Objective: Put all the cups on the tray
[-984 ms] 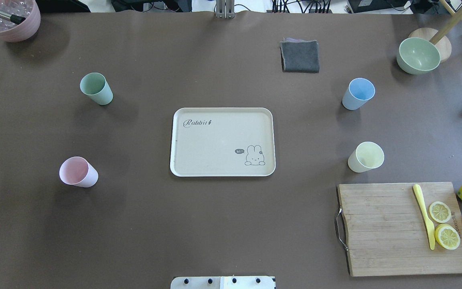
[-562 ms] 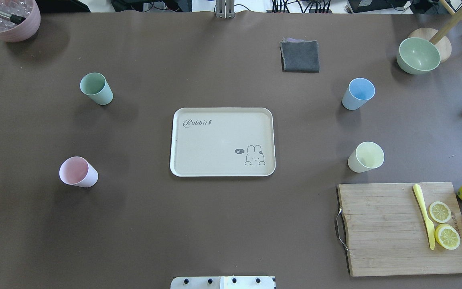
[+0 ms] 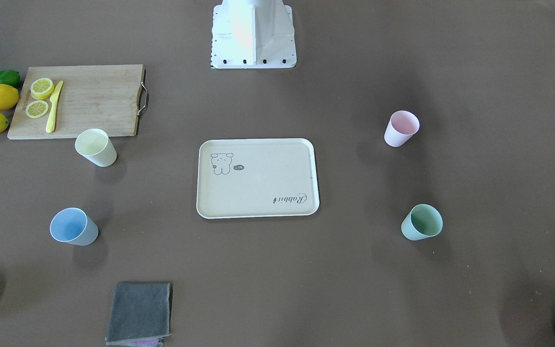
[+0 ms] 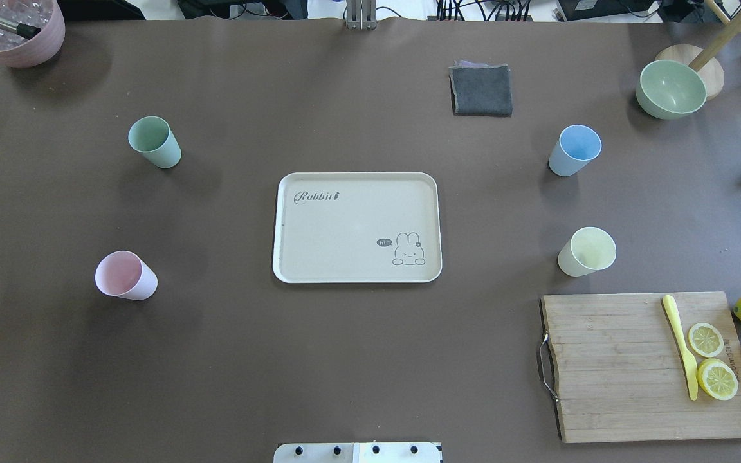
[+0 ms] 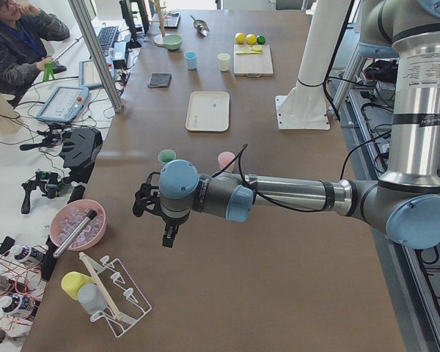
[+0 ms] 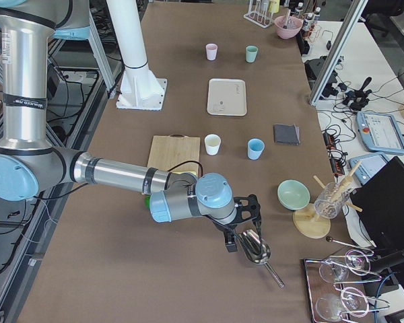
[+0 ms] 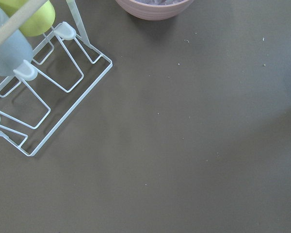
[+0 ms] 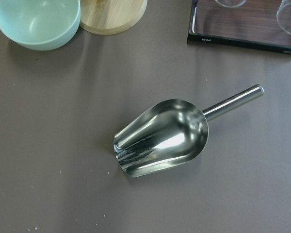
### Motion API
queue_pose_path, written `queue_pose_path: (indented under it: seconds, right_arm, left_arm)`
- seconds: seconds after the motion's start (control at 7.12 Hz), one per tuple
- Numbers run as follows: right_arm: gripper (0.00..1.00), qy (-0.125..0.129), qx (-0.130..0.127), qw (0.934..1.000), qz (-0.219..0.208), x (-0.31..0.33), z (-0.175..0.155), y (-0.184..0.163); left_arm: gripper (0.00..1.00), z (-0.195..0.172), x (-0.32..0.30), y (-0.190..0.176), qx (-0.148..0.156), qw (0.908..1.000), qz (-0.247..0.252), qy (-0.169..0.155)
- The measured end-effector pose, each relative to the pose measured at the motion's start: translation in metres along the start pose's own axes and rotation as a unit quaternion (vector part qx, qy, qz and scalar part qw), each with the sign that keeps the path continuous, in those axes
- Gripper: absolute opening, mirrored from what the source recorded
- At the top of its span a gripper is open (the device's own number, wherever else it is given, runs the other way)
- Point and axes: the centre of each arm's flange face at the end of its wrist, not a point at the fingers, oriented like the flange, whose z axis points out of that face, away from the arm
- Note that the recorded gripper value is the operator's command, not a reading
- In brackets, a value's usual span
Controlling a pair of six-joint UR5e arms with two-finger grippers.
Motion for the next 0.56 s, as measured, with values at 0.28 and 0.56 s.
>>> queue_pose_path:
  seconds: [0.28, 0.56]
  right_arm:
    - [1.00, -0.008, 0.014, 0.9998, -0.009, -0.007, -0.006, -0.013]
    - [1.00, -0.029, 0.039, 0.9988, -0.005, -0.015, -0.011, -0.014]
  left_arm:
    - [0.98, -0.007, 0.009, -0.021, 0.038, 0.9983, 0.045, -0.003]
    - [0.98, -0.008, 0.010, -0.032, 0.074, 0.9935, 0.087, -0.003]
